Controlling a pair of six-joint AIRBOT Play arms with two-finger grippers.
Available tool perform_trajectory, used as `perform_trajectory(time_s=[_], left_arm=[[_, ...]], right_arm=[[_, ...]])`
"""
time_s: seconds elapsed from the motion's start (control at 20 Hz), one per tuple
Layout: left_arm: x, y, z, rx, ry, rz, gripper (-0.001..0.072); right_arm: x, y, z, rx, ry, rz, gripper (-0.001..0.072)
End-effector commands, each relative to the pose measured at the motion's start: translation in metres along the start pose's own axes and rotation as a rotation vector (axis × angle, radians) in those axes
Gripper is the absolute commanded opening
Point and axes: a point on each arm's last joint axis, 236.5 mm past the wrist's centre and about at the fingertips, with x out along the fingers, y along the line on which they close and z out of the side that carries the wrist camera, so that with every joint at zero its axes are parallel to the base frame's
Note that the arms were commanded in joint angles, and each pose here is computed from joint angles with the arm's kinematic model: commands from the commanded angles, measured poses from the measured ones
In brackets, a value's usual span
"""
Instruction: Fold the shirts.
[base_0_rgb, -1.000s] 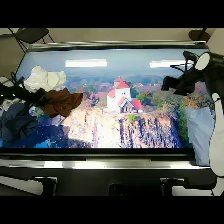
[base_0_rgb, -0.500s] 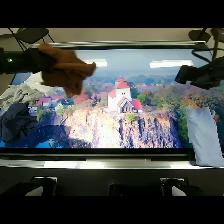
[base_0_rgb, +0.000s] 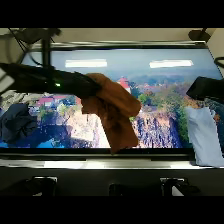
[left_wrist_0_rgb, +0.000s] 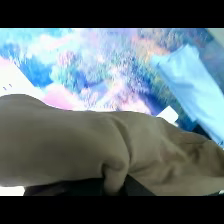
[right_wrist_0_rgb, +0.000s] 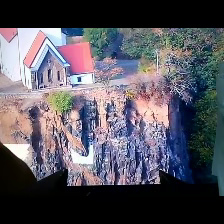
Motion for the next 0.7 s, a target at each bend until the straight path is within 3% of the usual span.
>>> perform_trajectory(time_s=[0.0,0.1,0.25,0.35,0.5,0.65], left_arm=[[0.064,0.009,-0.042,-0.013,0.189,-0.003,0.003],[0.115,0.009,-0.085,-0.049,0.337,-0.033,0.003],[0.188,-0.028,-0.163,-0.145,0.567,-0.201,0.0051],[0.214,-0.048,-0.19,-0.187,0.64,-0.281,0.0678],[0.2,-0.024,-0.143,-0.202,0.529,-0.263,0.0663],[0.141,0.053,-0.068,-0.2,0.328,-0.109,0.0662]], right_arm=[[-0.002,0.0,-0.002,0.007,0.002,0.001,0.0669],[0.006,0.0,0.0,0.009,0.014,0.001,0.0669],[0.028,-0.002,0.006,0.016,0.057,-0.002,0.0669],[0.048,-0.004,0.011,0.021,0.091,-0.004,0.067],[0.079,-0.007,0.01,0.03,0.169,-0.005,0.067],[0.107,-0.003,0.0,0.041,0.245,0.021,0.0669]])
